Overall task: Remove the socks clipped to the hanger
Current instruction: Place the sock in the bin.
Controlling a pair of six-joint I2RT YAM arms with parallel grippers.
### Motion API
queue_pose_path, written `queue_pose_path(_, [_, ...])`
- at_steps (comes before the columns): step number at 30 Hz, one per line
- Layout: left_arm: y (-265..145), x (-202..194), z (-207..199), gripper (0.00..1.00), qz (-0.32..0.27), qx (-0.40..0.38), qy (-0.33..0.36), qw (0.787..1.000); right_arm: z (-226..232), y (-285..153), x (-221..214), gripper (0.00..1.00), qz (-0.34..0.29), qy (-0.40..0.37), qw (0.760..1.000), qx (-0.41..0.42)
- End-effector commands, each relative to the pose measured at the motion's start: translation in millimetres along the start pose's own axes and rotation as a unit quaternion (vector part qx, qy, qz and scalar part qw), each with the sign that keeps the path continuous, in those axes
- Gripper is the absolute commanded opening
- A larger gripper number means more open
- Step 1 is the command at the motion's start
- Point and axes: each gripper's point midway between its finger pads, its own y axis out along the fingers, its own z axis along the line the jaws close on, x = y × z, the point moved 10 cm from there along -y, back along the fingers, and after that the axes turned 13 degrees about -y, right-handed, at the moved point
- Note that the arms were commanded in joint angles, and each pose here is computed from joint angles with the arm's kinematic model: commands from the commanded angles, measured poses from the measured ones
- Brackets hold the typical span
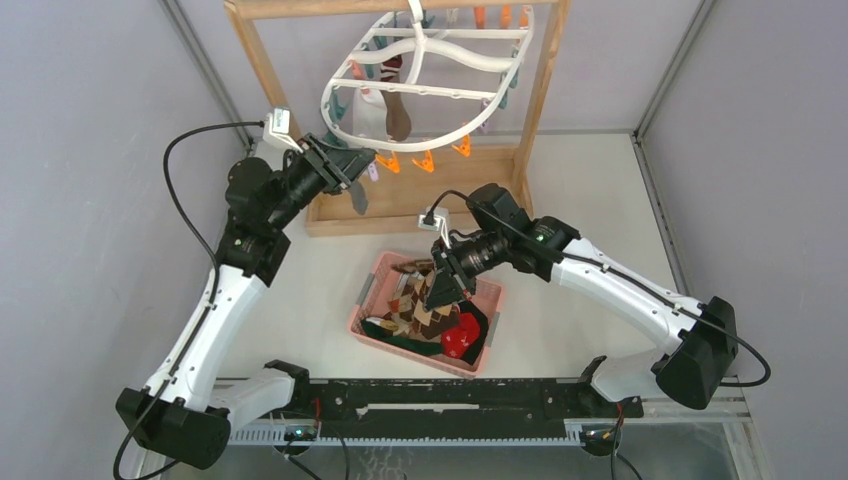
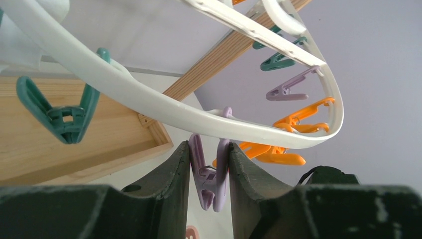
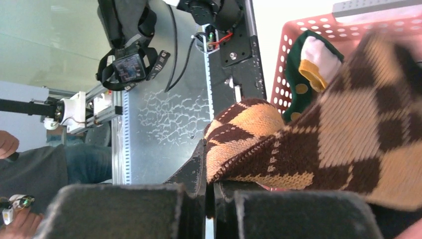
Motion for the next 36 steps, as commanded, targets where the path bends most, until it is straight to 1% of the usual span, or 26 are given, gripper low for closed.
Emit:
queue_pose_path(1, [-14, 9, -16, 0.07, -0.012, 0.011, 0.022, 1.000, -2, -1, 0, 0.13, 0.004, -0.008, 1.000, -0.030])
queue_pose_path(3, [-18, 9, -15, 0.11, -0.013, 0.024, 0.028, 0.999, -5, 0, -3, 0.22, 0.012, 0.000, 0.999, -0.043])
queue_pose_path(4, [-20, 9, -15, 0.13, -0.014, 0.030, 0.031, 0.999, -6, 0, -4, 0.28, 0.017, 0.000, 0.999, -0.048])
queue_pose_path(5, [-21, 8, -14, 0.13, -0.013, 0.037, 0.033, 0.999, -7, 1, -6, 0.32, 0.022, 0.003, 0.998, -0.054])
queue_pose_path(6, [-23, 8, -14, 0.14, -0.014, 0.042, 0.035, 0.998, -9, 2, -8, 0.46, 0.029, 0.004, 0.998, -0.059])
queue_pose_path(9, [-28, 8, -15, 0.14, -0.015, 0.050, 0.041, 0.998, -13, 6, -15, 0.51, 0.052, 0.012, 0.996, -0.070])
queue_pose_path(11, [-30, 8, -17, 0.14, -0.016, 0.052, 0.043, 0.998, -15, 9, -20, 0.60, 0.072, 0.020, 0.994, -0.081])
queue_pose_path(14, [-32, 10, -21, 0.14, -0.019, 0.052, 0.045, 0.997, -20, 11, -28, 0.68, 0.099, 0.034, 0.988, -0.110])
queue_pose_path(15, [-33, 11, -23, 0.14, -0.019, 0.051, 0.045, 0.998, -21, 10, -30, 0.74, 0.106, 0.037, 0.986, -0.120])
queue_pose_path(16, [-33, 11, -24, 0.15, -0.019, 0.051, 0.044, 0.998, -23, 10, -31, 0.81, 0.111, 0.038, 0.984, -0.130])
queue_pose_path(17, [-33, 12, -25, 0.15, -0.019, 0.050, 0.043, 0.998, -24, 9, -32, 0.94, 0.117, 0.039, 0.982, -0.143])
queue_pose_path(18, [-33, 12, -26, 0.15, -0.019, 0.050, 0.041, 0.998, -25, 7, -33, 0.99, 0.120, 0.039, 0.980, -0.157])
queue_pose_path(22, [-34, 14, -30, 0.14, -0.018, 0.051, 0.036, 0.998, -26, 1, -33, 1.00, 0.120, 0.034, 0.974, -0.192])
queue_pose_path(24, [-35, 14, -32, 0.15, -0.020, 0.050, 0.034, 0.998, -25, -2, -31, 1.00, 0.111, 0.031, 0.974, -0.196])
queue_pose_path(27, [-35, 16, -35, 0.14, -0.022, 0.048, 0.030, 0.998, -18, -4, -28, 0.99, 0.100, 0.019, 0.979, -0.178])
queue_pose_path(29, [-36, 16, -37, 0.15, -0.022, 0.048, 0.026, 0.998, -14, -2, -30, 0.97, 0.111, 0.015, 0.979, -0.172])
queue_pose_path(33, [-36, 16, -39, 0.14, -0.026, 0.048, 0.009, 0.998, -11, 3, -42, 0.96, 0.155, 0.014, 0.971, -0.183])
queue_pose_path(36, [-37, 16, -41, 0.14, -0.039, 0.047, -0.006, 0.998, -12, 4, -43, 0.89, 0.157, 0.012, 0.969, -0.192])
